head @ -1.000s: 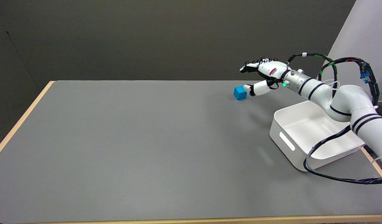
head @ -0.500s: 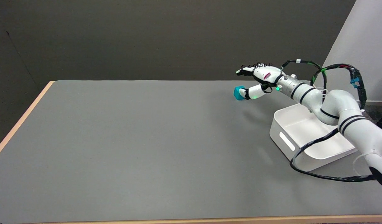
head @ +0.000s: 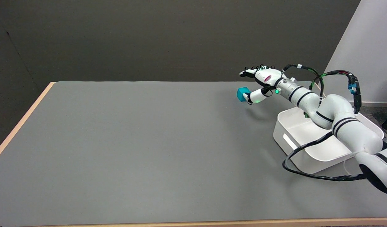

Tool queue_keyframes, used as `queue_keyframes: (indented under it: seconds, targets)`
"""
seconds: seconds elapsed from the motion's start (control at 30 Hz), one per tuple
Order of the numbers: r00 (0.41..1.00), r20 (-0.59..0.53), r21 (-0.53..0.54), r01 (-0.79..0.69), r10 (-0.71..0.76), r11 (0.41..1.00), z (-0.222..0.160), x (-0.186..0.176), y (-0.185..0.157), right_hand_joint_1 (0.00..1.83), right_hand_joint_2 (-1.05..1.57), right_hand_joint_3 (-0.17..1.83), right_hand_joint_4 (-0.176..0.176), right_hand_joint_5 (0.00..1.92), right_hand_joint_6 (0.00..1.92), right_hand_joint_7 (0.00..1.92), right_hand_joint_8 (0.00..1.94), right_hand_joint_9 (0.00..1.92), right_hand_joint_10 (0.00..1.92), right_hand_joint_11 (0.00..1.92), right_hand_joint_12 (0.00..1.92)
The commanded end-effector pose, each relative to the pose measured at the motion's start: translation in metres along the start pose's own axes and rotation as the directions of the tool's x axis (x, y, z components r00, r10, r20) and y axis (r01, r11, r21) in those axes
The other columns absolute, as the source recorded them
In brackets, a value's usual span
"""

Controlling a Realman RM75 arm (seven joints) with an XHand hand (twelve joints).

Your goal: Pick up blue wooden cube.

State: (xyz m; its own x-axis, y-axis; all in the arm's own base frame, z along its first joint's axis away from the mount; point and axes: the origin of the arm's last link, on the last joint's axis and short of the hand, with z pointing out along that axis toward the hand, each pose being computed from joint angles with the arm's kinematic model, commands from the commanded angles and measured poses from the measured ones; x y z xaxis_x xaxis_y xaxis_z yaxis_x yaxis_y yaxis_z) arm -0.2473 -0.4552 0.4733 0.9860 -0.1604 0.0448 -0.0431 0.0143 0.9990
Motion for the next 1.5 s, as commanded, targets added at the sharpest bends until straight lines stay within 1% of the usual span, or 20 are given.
queue_keyframes:
  seconds: [0.03, 0.23, 0.3, 0.4, 0.5, 0.6, 0.7, 0.87, 0.9, 0.97, 1.03, 1.1, 1.2, 1.27, 1.5]
  targets:
    - [0.999, 0.032, -0.037, 0.001, 0.0, 0.999, 0.008, -0.019, -0.008, 0.66, 0.65, 1.01, 0.093, 0.16, 0.4, 0.25, 0.31, 0.21, 0.57, 0.02, 1.01]
    - [0.999, 0.041, -0.029, -0.005, 0.007, 1.0, 0.01, -0.024, -0.014, 0.68, 0.66, 1.01, 0.093, 0.17, 0.41, 0.25, 0.31, 0.21, 0.57, 0.02, 1.02]
    - [0.999, 0.046, -0.023, -0.003, 0.004, 1.0, 0.01, -0.025, -0.016, 0.65, 0.65, 1.04, 0.093, 0.16, 0.44, 0.24, 0.35, 0.21, 0.59, 0.04, 0.97]
    - [0.999, 0.047, -0.014, 0.0, 0.001, 1.0, 0.012, -0.025, -0.02, 0.68, 0.66, 1.01, 0.093, 0.18, 0.42, 0.25, 0.32, 0.22, 0.58, 0.03, 1.02]
    - [0.999, 0.045, -0.011, -0.001, 0.002, 1.0, 0.014, -0.025, -0.022, 0.65, 0.66, 1.05, 0.093, 0.17, 0.46, 0.24, 0.36, 0.22, 0.61, 0.06, 0.96]
    - [0.999, 0.041, -0.009, -0.003, 0.004, 1.0, 0.015, -0.023, -0.024, 0.7, 0.68, 1.0, 0.09, 0.19, 0.43, 0.27, 0.33, 0.23, 0.6, 0.04, 1.02]
    - [0.999, 0.038, -0.007, -0.005, 0.005, 1.0, 0.016, -0.022, -0.025, 0.73, 0.7, 0.99, 0.087, 0.21, 0.45, 0.29, 0.34, 0.25, 0.61, 0.04, 1.03]
    - [0.999, 0.033, -0.006, -0.007, 0.007, 1.0, 0.017, -0.02, -0.027, 0.74, 0.73, 1.04, 0.088, 0.21, 0.5, 0.31, 0.4, 0.27, 0.67, 0.09, 1.0]
    - [0.999, 0.033, -0.006, -0.007, 0.007, 1.0, 0.017, -0.019, -0.027, 0.75, 0.74, 1.04, 0.089, 0.22, 0.51, 0.32, 0.41, 0.29, 0.68, 0.09, 1.01]
    - [0.999, 0.031, -0.003, -0.008, 0.008, 1.0, 0.018, -0.019, -0.028, 0.81, 0.78, 1.01, 0.09, 0.23, 0.61, 0.37, 0.45, 0.35, 0.75, 0.13, 1.06]
    - [1.0, 0.029, 0.001, -0.008, 0.008, 1.0, 0.018, -0.019, -0.028, 0.83, 0.8, 1.0, 0.089, 0.23, 0.68, 0.4, 0.49, 0.38, 0.79, 0.15, 1.09]
    - [1.0, 0.027, 0.005, -0.008, 0.008, 1.0, 0.018, -0.018, -0.029, 0.87, 0.83, 0.97, 0.088, 0.22, 0.81, 0.46, 0.59, 0.44, 0.88, 0.19, 1.15]
    - [1.0, 0.028, 0.006, -0.008, 0.007, 1.0, 0.018, -0.019, -0.029, 0.9, 0.85, 0.94, 0.092, 0.22, 0.91, 0.48, 0.67, 0.48, 0.96, 0.21, 1.18]
    - [1.0, 0.028, 0.007, -0.007, 0.007, 1.0, 0.017, -0.019, -0.029, 0.91, 0.85, 0.93, 0.091, 0.22, 0.94, 0.49, 0.71, 0.5, 0.99, 0.21, 1.2]
    - [0.999, 0.031, 0.008, -0.008, 0.008, 1.0, 0.017, -0.021, -0.03, 0.91, 0.85, 0.94, 0.092, 0.21, 0.93, 0.48, 0.71, 0.49, 0.98, 0.22, 1.22]
